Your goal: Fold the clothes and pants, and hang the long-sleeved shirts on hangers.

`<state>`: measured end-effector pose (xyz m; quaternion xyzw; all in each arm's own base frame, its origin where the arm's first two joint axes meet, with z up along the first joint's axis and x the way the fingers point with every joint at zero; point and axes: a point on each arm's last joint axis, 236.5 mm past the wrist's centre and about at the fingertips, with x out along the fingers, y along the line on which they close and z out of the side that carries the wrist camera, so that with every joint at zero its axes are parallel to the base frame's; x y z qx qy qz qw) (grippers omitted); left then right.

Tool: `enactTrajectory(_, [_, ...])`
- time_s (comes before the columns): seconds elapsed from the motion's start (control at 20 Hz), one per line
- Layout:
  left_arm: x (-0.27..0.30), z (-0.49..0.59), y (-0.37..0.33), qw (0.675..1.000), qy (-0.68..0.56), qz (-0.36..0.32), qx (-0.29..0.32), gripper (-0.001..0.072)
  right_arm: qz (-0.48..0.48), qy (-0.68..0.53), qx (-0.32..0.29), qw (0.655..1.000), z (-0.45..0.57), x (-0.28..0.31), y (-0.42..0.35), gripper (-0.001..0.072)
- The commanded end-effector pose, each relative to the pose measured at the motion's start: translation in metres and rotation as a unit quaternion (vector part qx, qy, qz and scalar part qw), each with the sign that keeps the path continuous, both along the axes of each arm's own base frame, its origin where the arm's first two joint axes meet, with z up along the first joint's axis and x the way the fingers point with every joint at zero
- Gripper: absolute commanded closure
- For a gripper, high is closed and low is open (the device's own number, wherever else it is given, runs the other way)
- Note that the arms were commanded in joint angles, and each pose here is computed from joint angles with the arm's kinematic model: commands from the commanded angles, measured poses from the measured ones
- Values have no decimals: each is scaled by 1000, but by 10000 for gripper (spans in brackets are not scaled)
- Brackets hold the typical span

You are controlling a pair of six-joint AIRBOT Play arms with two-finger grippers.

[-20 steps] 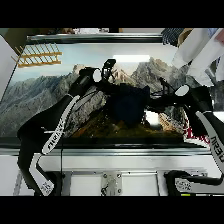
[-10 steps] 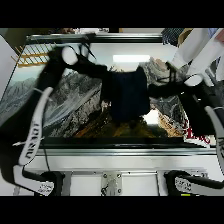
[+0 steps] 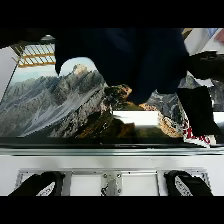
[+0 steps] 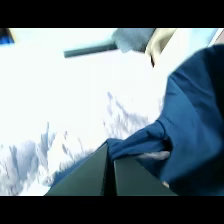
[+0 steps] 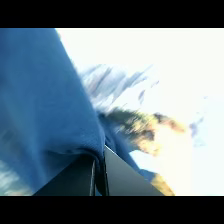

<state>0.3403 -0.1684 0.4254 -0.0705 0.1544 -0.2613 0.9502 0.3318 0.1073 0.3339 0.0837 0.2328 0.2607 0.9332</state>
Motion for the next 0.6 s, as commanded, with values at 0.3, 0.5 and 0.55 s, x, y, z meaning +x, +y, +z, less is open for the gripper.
enactTrajectory(0.3, [18, -94, 28, 996, 47, 60, 48, 699, -48, 91, -44, 994, -54, -1, -28, 695])
enactTrajectory(0.5, [55, -223, 13, 977, 183, 52, 94, 699, -96, 145, -38, 984, -129, 84, -54, 643])
enactTrajectory(0.55, [60, -256, 11, 969, 217, 51, 108, 699, -111, 150, -23, 982, -145, 108, -61, 327])
